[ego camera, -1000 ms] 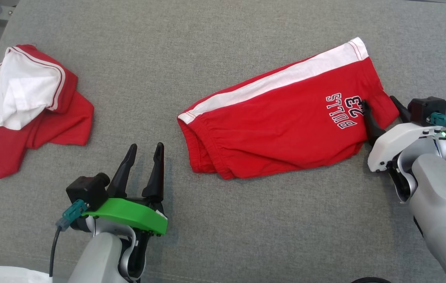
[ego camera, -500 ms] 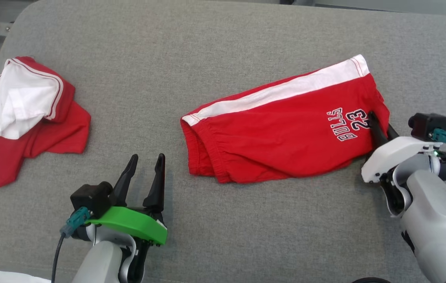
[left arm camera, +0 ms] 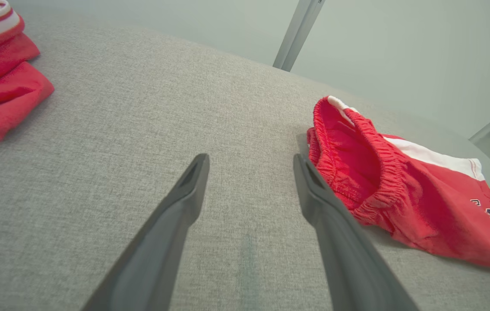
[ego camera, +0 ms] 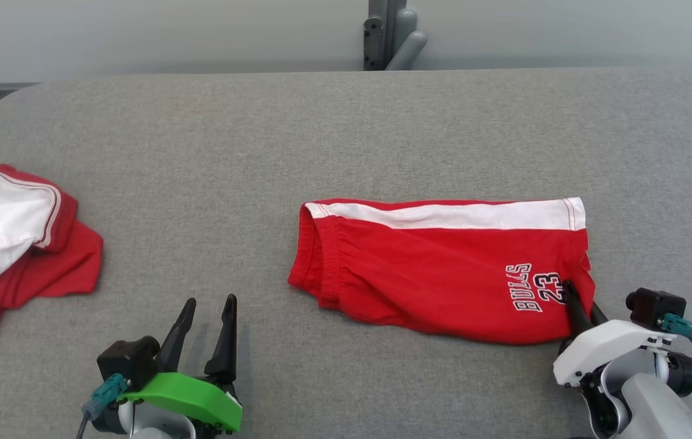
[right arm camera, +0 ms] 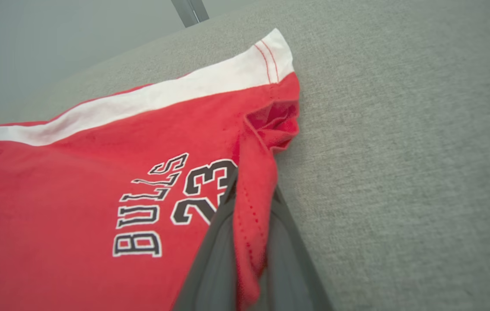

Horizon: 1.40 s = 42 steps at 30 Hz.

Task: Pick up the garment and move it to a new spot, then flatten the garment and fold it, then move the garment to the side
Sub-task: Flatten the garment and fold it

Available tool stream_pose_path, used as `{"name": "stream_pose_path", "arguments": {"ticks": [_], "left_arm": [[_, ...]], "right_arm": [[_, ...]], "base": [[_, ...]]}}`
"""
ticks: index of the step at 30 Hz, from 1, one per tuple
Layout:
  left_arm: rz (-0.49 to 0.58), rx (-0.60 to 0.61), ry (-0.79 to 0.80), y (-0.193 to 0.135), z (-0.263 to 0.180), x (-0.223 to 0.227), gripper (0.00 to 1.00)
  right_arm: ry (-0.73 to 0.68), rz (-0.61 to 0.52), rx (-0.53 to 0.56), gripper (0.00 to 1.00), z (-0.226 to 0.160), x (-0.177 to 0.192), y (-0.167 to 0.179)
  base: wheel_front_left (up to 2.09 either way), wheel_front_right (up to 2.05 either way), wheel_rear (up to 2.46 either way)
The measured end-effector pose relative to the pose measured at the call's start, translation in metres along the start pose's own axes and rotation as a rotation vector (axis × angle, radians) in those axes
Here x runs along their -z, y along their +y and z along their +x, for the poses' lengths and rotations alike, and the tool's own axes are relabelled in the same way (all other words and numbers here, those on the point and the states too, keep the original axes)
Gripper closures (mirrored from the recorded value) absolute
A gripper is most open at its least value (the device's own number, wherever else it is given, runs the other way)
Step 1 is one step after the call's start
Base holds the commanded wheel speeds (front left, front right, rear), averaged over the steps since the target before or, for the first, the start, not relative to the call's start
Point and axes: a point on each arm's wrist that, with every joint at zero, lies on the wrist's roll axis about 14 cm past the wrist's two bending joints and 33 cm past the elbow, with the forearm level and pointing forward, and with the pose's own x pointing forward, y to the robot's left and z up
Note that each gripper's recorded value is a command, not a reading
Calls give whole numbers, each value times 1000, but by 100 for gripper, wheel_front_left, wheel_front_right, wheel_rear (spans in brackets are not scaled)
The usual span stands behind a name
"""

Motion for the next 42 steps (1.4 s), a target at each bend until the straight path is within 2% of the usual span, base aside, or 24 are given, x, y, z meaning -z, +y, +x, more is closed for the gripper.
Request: {"name": "stream_pose_path", "arguments": {"ticks": [5,8,10,14,18,22,25,29,30,31,38,40,42], "left_arm": [[9,48,2,-16,2,1,0],[12,68,5,-22,3,2,0],[12,74,5,-24,3,2,0],[11,67,7,-23,-1,3,0],[6,47,-3,-17,-6,1,0],[2,23,-15,-10,-12,-2,0],[-12,5,-26,-6,-16,-5,0],[-13,-2,-33,-5,-20,-6,0],[-12,-9,-36,-2,-22,-7,0],[-11,-15,-37,0,-23,-8,0],[-7,-38,-47,9,-23,-12,0],[-3,-41,-51,10,-22,-13,0],[9,-38,-56,10,-21,-15,0]], "right_arm": [[-82,-11,46,100,-17,-23,-17],[-157,-43,24,100,-19,-48,-12],[-200,-74,-29,100,-16,-63,6],[-257,-108,-196,100,-8,-80,67],[-241,-157,-379,100,-10,-71,129],[-180,-186,-545,100,-19,-46,184],[-120,-210,-631,100,-24,-24,210],[-48,-250,-692,100,-26,0,226],[-41,-252,-701,70,-26,2,229],[-37,-248,-710,0,-25,2,233],[-80,-178,-757,0,-35,-14,252],[-105,-175,-732,0,-35,-23,242],[-130,-174,-656,0,-29,-33,215]], "base": [[0,0,0],[0,0,0],[0,0,0],[0,0,0],[0,0,0],[0,0,0],[0,0,0],[0,0,0],[0,0,0],[0,0,0],[0,0,0],[0,0,0],[0,0,0]]}}
